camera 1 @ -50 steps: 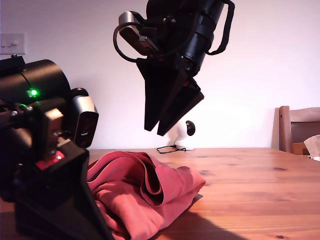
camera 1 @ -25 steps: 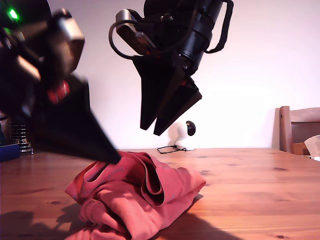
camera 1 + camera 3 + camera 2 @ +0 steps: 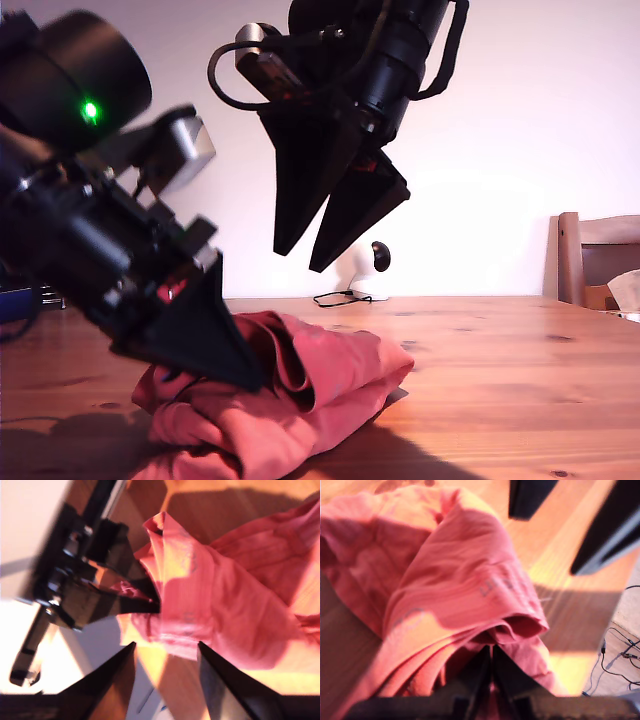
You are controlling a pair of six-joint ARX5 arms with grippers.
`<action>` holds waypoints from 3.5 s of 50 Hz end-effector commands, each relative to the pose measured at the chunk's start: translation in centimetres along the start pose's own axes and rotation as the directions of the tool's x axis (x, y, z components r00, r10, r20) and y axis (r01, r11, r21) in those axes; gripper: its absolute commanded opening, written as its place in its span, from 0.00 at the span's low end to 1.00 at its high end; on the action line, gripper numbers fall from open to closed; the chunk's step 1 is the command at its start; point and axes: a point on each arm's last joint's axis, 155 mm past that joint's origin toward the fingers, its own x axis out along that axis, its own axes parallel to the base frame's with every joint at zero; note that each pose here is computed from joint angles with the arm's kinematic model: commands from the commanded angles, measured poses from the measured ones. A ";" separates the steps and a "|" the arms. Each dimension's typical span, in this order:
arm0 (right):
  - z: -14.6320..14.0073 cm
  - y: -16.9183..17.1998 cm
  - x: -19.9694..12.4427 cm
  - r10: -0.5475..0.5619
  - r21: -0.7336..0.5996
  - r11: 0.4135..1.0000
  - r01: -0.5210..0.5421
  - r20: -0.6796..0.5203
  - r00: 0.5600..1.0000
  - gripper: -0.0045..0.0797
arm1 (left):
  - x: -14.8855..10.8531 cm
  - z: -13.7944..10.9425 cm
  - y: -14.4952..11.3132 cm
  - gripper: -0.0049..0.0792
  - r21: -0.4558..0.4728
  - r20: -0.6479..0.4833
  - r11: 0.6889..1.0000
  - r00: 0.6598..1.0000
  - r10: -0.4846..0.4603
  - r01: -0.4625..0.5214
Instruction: Fold the underwear in front of you. After folding it, place it to the left side.
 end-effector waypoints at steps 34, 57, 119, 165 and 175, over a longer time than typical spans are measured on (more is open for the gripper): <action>0.0 -0.3 4.6 -0.066 -0.034 0.997 0.065 -0.026 0.998 0.52 | 0.0 -1.0 0.5 0.03 -0.017 -0.027 1.000 0.999 -0.025 0.024; 1.8 0.2 3.7 -0.060 -0.019 0.998 0.063 0.121 0.991 0.51 | -0.5 -0.9 1.5 0.03 -0.050 -0.020 0.998 0.999 -0.028 0.027; 0.5 0.3 4.6 -0.307 0.003 0.945 0.327 0.357 0.882 0.51 | -0.9 -1.2 2.3 0.03 -0.068 -0.022 0.997 0.999 -0.033 0.031; -0.5 -1.3 6.9 -0.344 0.060 0.931 0.360 0.474 0.810 0.51 | -1.3 -0.9 1.7 0.03 -0.092 -0.002 0.990 0.994 -0.107 0.106; -1.1 -1.6 8.0 -0.346 0.057 0.931 0.359 0.447 0.825 0.41 | -0.7 -1.9 1.9 0.03 -0.111 -0.031 0.988 0.993 -0.112 0.107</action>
